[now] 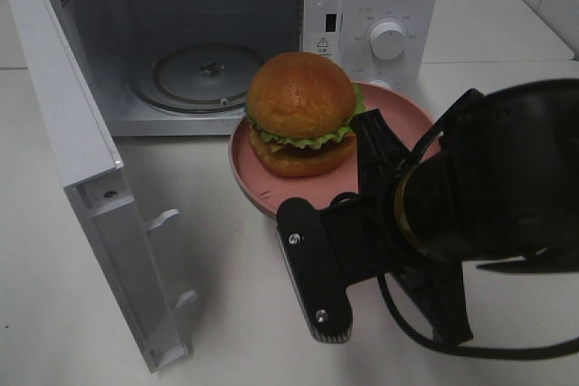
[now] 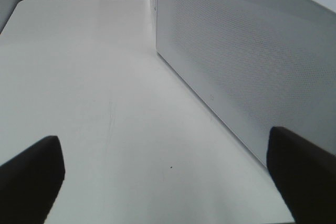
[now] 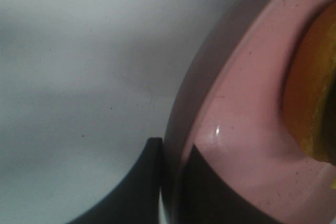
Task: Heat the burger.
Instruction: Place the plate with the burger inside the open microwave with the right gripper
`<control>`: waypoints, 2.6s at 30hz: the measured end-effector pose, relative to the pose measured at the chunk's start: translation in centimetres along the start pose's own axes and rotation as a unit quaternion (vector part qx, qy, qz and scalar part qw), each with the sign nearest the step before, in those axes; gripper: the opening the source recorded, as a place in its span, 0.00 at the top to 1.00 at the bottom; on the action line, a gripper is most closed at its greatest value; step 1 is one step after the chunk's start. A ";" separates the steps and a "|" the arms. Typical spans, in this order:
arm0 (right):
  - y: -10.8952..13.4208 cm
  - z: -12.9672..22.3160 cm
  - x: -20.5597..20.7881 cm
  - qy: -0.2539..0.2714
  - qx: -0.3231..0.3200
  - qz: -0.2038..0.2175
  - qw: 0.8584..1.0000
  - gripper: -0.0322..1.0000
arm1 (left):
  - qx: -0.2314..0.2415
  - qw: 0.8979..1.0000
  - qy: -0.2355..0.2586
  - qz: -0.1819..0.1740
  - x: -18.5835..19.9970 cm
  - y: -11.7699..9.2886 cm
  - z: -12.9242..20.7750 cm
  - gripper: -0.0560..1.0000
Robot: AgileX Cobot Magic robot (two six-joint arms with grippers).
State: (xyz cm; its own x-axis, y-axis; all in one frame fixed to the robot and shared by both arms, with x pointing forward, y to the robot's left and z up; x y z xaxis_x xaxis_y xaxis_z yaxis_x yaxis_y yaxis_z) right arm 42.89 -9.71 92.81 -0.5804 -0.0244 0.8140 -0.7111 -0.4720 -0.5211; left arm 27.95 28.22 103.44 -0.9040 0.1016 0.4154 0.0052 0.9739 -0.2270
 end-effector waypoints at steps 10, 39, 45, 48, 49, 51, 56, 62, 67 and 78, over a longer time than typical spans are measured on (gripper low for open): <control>-1.8 2.2 -1.2 -0.038 0.051 -0.020 0.998 0.91 | 0.000 1.000 0.000 0.000 0.0 0.0 0.0 0.01; -2.9 4.7 -2.6 -0.136 0.184 -0.011 0.974 0.91 | 0.000 1.000 0.000 0.000 0.0 0.0 0.0 0.01; -3.6 4.5 -2.7 -0.136 0.181 0.013 0.974 0.91 | 0.000 1.000 0.000 0.000 0.0 0.0 0.0 0.01; -3.8 4.3 -3.2 -0.136 0.180 0.009 0.974 0.91 | 0.000 1.000 0.000 0.000 0.0 0.0 0.0 0.01; -4.2 4.2 -3.6 -0.137 0.177 0.006 0.975 0.91 | 0.000 1.000 0.000 0.000 0.0 0.0 0.0 0.01; -4.7 4.0 -3.9 -0.137 0.171 0.005 0.976 0.91 | 0.000 1.000 0.000 0.000 0.0 0.0 0.0 0.01; -5.8 3.7 -4.6 -0.136 0.161 0.006 0.977 0.91 | 0.000 1.000 0.000 0.000 0.0 0.0 0.0 0.01; -7.2 3.3 -5.4 -0.136 0.146 0.010 0.980 0.91 | 0.000 1.000 0.000 0.000 0.0 0.0 0.0 0.01; -8.0 3.1 -5.8 -0.137 0.145 0.013 0.980 0.91 | 0.000 1.000 0.000 0.000 0.0 0.0 0.0 0.01; -9.7 1.5 -7.0 -0.147 0.140 0.023 0.979 0.91 | 0.000 1.000 0.000 0.000 0.0 0.0 0.0 0.01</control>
State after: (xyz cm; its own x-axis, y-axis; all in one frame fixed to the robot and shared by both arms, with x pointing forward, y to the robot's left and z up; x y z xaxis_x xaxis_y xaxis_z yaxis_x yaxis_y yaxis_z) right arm 54.45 -6.32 92.55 -0.4412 -0.2843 0.8512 -0.5265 -0.6861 -0.5021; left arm 27.95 28.22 103.44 -0.9040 0.1016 0.4154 0.0052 0.9739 -0.2270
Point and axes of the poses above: a point on each arm's last joint axis where the gripper is mounted, x pointing back along that axis away from the gripper, y along the wrist's bending axis when the last joint is at zero, z = x × y, the point moved 5 cm from there along -x, pointing out along that axis toward the gripper, and after that the axes turned 11 degrees about x, right-handed, at the moved point
